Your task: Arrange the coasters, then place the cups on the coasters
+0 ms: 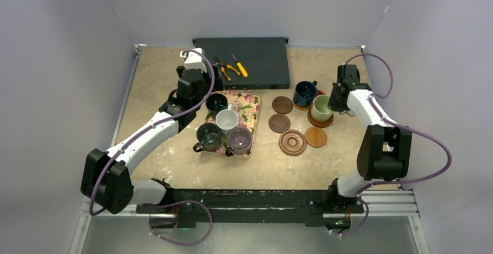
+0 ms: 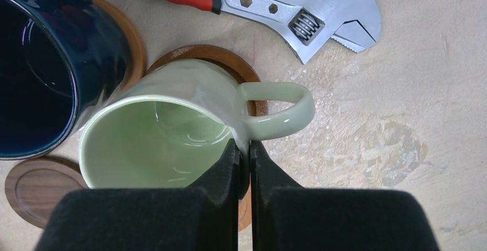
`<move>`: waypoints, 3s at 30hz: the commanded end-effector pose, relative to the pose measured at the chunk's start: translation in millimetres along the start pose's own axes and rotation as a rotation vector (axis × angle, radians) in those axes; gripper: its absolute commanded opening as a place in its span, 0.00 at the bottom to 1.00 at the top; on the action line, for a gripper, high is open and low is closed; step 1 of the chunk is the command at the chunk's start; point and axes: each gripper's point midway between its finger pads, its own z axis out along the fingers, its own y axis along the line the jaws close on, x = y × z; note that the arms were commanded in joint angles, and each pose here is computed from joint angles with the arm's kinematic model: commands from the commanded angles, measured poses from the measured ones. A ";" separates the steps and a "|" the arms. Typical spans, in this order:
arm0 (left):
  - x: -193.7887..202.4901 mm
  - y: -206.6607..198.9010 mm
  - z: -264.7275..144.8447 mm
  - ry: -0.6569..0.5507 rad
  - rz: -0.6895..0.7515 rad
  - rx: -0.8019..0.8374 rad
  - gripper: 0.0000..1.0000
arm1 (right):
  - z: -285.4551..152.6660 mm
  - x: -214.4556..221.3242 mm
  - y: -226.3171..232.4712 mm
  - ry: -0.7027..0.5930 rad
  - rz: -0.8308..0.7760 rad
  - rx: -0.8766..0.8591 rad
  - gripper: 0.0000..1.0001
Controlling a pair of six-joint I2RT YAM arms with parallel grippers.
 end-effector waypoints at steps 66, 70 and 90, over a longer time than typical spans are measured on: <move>88.4 39.2 17.4 0.439 -0.028 0.029 0.72 | -139.4 -66.6 89.8 -0.454 -0.096 -0.530 0.41; 107.8 41.4 22.8 0.505 -0.011 0.026 0.63 | -127.7 -60.1 91.6 -0.436 -0.103 -0.517 0.41; 68.5 67.4 20.9 0.354 0.018 -0.117 0.00 | -122.2 -55.7 96.2 -0.423 -0.099 -0.510 0.38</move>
